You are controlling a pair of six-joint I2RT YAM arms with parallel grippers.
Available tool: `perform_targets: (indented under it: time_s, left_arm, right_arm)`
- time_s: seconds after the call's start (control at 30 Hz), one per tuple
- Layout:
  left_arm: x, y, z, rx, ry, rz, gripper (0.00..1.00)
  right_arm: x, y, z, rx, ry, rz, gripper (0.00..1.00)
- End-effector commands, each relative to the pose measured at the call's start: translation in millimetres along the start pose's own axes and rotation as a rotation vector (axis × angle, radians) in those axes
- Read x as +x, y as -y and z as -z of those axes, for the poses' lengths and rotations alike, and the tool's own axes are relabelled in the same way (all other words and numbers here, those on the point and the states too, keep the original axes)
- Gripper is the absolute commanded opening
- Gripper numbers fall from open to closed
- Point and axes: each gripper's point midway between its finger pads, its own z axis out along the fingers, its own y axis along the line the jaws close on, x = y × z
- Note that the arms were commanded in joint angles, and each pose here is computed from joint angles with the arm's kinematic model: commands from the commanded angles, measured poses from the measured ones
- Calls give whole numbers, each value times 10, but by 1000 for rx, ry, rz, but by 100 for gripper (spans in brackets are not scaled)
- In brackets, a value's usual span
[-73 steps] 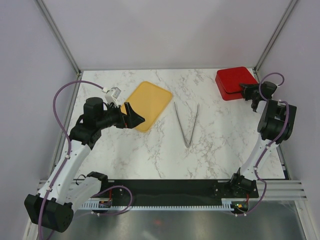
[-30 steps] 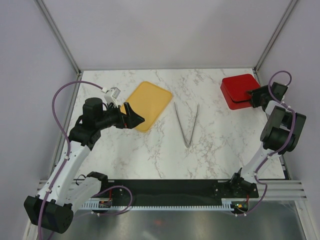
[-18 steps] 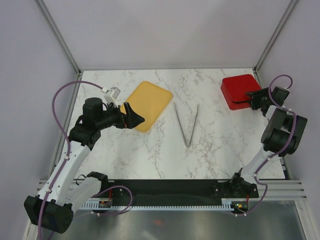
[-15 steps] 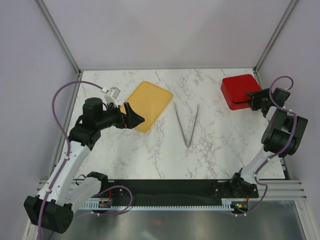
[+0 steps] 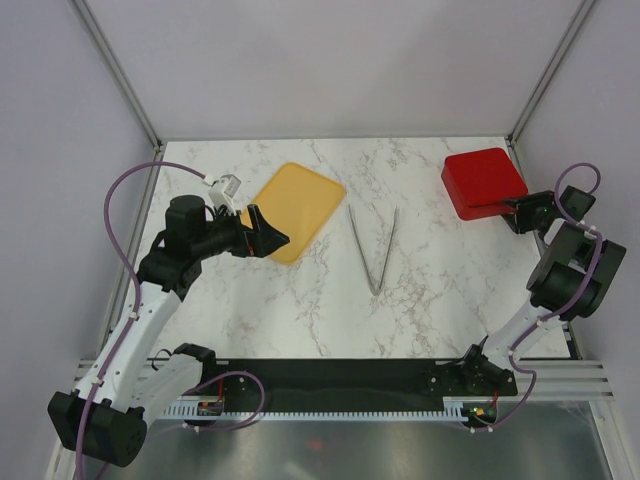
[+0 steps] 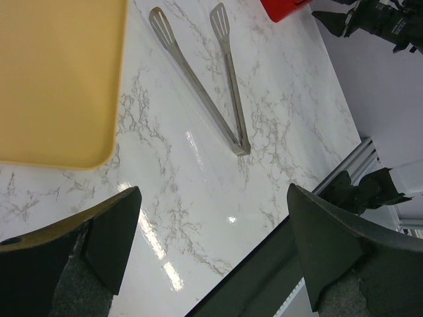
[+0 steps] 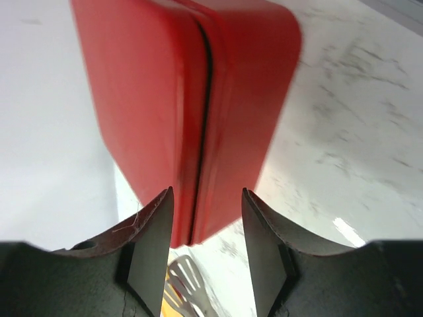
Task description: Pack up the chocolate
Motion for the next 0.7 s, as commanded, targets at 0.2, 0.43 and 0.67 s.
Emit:
perform_targets:
  time_s: [0.2, 0.43, 0.67]
  left_arm:
    - [-91, 38, 37, 10, 40, -41, 100]
    - [-88, 34, 54, 4, 48, -44, 100]
    - [-78, 32, 58, 4, 47, -44, 100]
  right_arm:
    - [-95, -97, 426, 110, 56, 104, 51]
    - [-142, -630, 391, 115, 110, 282, 44]
    - [-51, -1183, -149, 120, 55, 534, 42]
